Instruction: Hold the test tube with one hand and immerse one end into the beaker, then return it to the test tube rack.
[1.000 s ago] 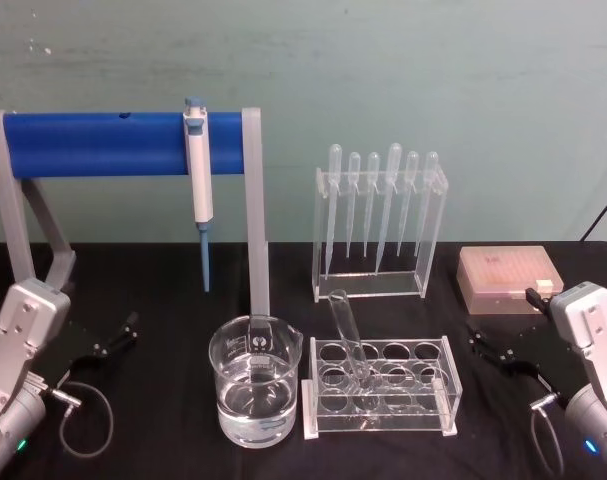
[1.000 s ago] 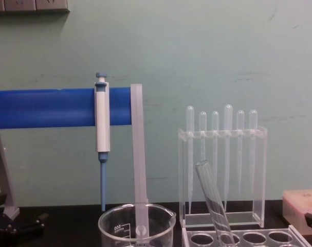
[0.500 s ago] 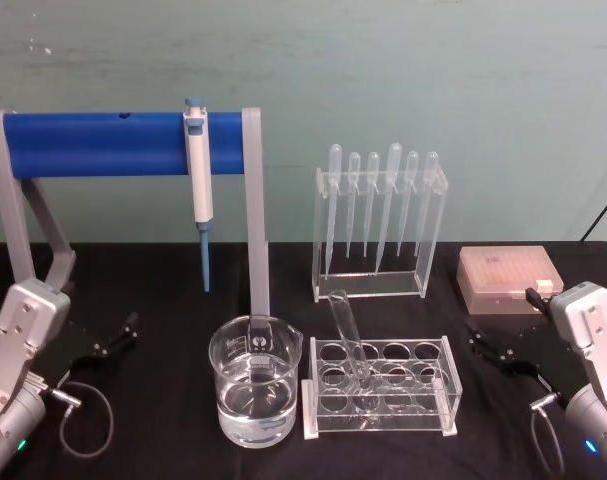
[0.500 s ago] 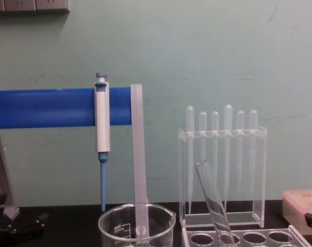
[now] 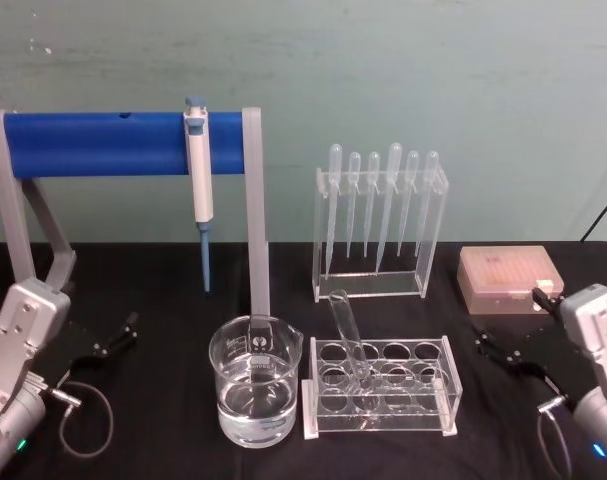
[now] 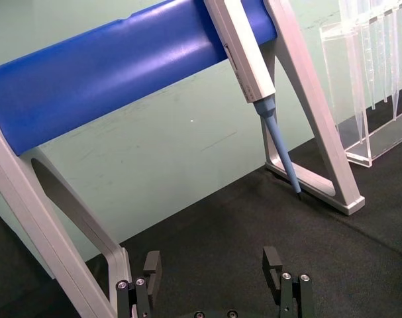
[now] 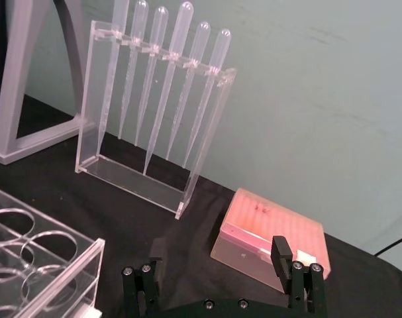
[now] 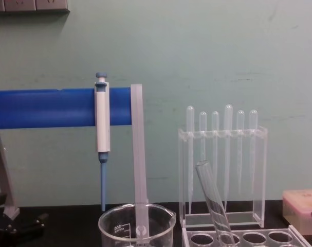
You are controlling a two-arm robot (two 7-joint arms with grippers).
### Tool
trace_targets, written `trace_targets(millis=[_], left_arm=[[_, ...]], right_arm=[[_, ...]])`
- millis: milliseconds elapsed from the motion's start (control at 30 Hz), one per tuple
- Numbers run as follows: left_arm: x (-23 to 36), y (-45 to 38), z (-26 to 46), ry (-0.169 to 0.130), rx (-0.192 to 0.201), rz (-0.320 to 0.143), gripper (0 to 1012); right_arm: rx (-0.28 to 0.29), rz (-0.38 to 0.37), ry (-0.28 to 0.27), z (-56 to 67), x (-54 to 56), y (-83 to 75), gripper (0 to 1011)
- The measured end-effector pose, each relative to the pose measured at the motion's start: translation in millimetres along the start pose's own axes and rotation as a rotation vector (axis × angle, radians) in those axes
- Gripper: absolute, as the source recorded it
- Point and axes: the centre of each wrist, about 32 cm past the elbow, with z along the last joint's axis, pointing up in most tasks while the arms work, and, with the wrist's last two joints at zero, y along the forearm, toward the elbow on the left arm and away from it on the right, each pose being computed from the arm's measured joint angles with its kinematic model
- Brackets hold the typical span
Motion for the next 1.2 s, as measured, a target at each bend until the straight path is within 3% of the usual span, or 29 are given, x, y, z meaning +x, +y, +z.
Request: trace_targets(millis=[133, 267, 467, 500, 667, 767, 1100, 1200], left_arm=[[0.0, 0.0, 0.0, 0.0, 0.0, 0.0, 1000], [0.0, 0.0, 0.1, 0.0, 0.0, 0.0, 1000], [0.0, 0.0, 0.0, 0.0, 0.0, 0.0, 1000], [0.0, 0.0, 0.0, 0.0, 0.0, 0.0, 1000], [0.0, 0.0, 0.0, 0.0, 0.0, 0.0, 1000], [0.0, 0.0, 0.0, 0.0, 0.0, 0.0, 1000], [0.0, 0.0, 0.0, 0.0, 0.0, 0.0, 1000], [0.0, 0.0, 0.0, 0.0, 0.0, 0.0, 1000]], right_arm=[[0.019, 0.026, -0.016, 3.1, 4.2, -13.7, 1002], [0.038, 0.082, -0.035, 13.9, 9.7, -32.5, 1002], [0.043, 0.261, 0.006, 38.5, 17.3, -48.2, 1002], [0.045, 0.316, 0.029, 44.2, 17.6, -46.9, 1002], [0.044, 0.441, 0.09, 58.9, 13.6, -31.8, 1002], [0.036, 0.519, 0.12, 70.3, 7.2, -13.3, 1002], [-0.009, 0.597, 0.108, 95.1, -10.2, 36.3, 1002], [-0.016, 0.608, 0.104, 98.6, -14.3, 44.8, 1002]])
